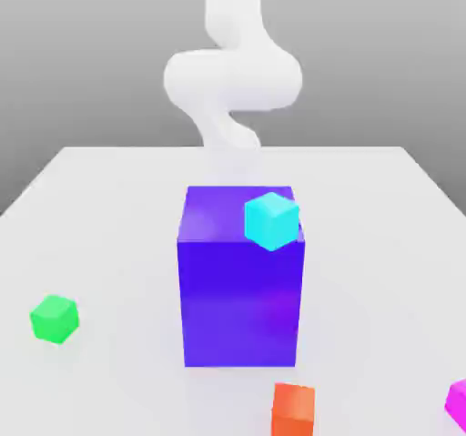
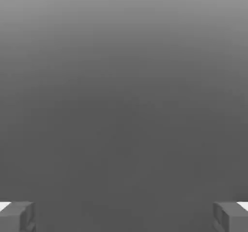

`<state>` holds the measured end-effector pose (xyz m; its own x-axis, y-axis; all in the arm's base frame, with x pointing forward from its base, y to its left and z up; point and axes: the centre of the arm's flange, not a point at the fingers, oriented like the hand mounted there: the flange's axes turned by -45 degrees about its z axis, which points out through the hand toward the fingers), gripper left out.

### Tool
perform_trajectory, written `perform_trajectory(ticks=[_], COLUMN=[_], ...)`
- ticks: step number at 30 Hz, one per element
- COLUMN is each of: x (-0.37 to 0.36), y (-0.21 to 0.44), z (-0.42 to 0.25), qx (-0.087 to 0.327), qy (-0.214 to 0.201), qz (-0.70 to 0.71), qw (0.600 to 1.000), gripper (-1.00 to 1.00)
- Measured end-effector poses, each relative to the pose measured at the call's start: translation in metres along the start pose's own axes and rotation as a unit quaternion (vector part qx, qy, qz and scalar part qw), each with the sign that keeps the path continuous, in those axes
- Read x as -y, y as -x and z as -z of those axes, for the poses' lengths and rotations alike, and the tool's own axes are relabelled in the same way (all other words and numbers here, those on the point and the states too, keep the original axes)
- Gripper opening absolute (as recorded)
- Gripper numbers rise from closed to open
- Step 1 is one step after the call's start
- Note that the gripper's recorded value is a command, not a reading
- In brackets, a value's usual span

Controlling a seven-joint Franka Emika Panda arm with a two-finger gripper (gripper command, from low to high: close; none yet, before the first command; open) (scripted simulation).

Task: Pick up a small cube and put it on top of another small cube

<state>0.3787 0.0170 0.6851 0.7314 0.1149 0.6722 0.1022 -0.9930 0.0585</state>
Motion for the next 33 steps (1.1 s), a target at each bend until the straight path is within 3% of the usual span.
perform_trajectory(ticks=[7,14,23,30,33], x=[0.059,0.132,0.237,0.305,0.316], y=[-0.004,0.025,0.112,0.214,0.25], z=[-0.117,-0.226,-0.346,-0.42,-0.452], qx=[0.075,0.133,0.183,0.205,0.207], qy=[-0.052,-0.115,-0.209,-0.284,-0.295], qz=[0.187,0.365,0.573,0.698,0.714], qw=[0.978,0.914,0.771,0.624,0.601], gripper=[0.0,0.0,0.0,0.0,0.0])
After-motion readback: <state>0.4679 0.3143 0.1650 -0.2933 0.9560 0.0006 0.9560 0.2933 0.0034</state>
